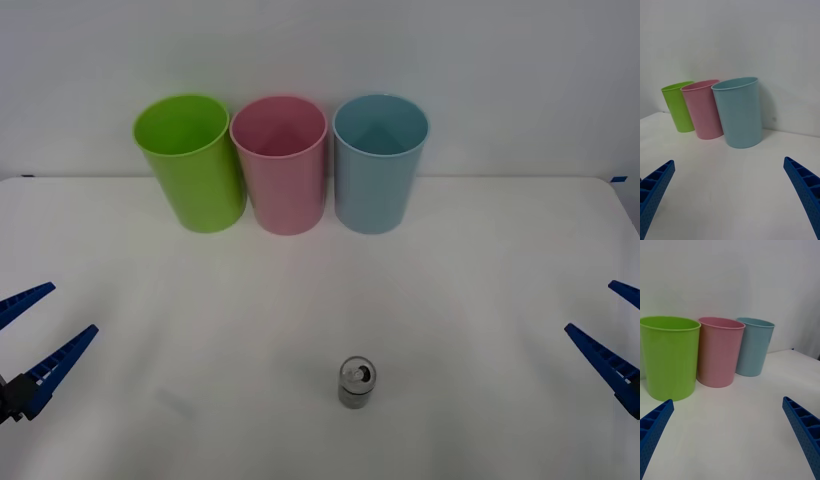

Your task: Grasp the object on the table and drop it into the matching bin: aluminum can to the light blue bin, PET bottle to the pink bin.

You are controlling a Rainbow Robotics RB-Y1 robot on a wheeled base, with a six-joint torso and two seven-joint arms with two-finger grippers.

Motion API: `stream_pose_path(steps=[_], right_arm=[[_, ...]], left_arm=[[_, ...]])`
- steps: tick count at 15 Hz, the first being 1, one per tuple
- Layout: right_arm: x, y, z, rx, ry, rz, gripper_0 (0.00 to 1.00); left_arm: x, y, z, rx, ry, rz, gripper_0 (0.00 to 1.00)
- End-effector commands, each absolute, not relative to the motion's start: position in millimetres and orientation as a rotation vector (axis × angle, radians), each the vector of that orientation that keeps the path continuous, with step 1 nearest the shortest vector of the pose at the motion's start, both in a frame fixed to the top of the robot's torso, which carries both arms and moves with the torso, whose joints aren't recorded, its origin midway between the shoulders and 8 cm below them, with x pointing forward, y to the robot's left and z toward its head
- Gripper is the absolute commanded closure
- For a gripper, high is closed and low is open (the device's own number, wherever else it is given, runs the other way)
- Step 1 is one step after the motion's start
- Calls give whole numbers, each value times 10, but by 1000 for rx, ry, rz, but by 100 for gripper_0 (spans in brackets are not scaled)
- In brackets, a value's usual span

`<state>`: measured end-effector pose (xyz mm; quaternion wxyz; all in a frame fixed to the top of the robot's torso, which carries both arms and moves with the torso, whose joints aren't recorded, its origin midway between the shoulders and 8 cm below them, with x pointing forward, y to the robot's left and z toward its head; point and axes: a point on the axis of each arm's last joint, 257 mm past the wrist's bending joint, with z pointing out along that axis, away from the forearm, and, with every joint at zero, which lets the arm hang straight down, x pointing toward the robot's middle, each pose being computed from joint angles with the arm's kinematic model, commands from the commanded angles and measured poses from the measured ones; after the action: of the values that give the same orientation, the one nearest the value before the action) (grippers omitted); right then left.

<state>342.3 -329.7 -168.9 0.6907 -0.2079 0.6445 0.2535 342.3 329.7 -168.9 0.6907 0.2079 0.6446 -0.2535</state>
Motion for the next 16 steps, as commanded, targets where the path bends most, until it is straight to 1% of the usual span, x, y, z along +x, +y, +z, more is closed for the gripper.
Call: stream_pose_path(steps=[1, 5, 8, 15, 16], right_arm=[[3423, -3297, -1689, -465, 1441, 567, 0], [3448, -3183, -1682, -465, 1428, 587, 0], [3407, -3095, -1763, -519, 1449, 598, 0], [3197, -2816, -2233, -653, 1527, 735, 0], [3170, -2778, -2284, -678, 1533, 737, 0]], left_arm=[[3423, 3297, -1689, 465, 1441, -567, 0], [3423, 3297, -1689, 465, 1441, -567, 0], [3423, 3297, -1689, 465, 1441, -567, 0], [3423, 3297, -1689, 465, 1441, -567, 0], [3423, 3297, -1689, 465, 1441, -567, 0]])
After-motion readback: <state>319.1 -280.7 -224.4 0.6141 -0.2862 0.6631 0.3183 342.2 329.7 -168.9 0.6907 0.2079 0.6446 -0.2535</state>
